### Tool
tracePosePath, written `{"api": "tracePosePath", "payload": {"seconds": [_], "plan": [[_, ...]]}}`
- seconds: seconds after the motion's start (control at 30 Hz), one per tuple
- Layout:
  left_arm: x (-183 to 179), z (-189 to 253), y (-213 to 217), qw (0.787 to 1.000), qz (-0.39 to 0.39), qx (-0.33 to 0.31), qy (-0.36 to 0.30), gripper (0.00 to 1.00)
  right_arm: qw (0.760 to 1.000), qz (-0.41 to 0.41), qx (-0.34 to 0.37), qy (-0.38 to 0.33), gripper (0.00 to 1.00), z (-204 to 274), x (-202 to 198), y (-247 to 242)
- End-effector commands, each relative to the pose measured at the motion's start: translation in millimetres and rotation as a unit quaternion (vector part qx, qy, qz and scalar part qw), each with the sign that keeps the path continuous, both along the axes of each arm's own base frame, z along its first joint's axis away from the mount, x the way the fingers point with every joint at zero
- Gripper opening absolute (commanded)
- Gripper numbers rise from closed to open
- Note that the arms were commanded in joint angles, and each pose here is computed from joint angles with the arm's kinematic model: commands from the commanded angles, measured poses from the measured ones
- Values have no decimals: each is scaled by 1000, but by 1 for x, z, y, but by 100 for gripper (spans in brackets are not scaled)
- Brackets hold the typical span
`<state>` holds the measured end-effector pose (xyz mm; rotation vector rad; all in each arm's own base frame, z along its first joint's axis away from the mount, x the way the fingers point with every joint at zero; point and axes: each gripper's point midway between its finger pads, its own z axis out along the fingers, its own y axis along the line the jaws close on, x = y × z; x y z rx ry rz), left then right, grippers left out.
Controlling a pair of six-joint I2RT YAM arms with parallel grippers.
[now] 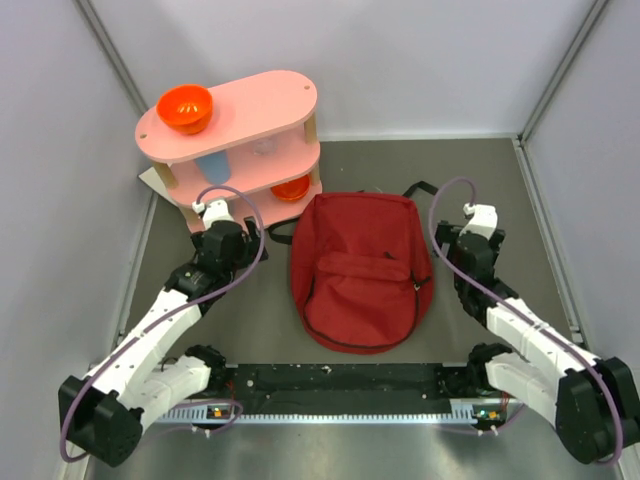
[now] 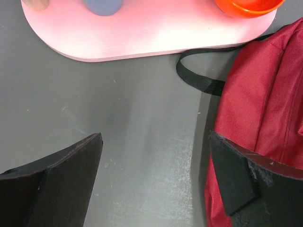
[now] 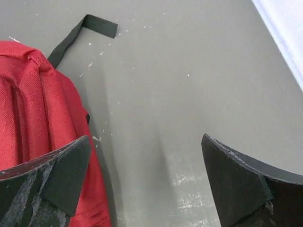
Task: Pack the student bag
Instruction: Reset both arms
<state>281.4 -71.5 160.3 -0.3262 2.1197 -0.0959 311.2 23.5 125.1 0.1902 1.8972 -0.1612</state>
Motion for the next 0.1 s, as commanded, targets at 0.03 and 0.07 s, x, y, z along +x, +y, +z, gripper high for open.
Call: {"api": "tracePosePath", "payload": {"seconds": [0.03, 0.07], "plan": [[10, 14, -1, 999, 6, -7, -35, 99, 998, -11, -30, -59, 99, 19, 12, -6], [10, 15, 1, 999, 11, -4, -35, 99, 997, -20, -40, -59, 99, 19, 12, -11]]}}
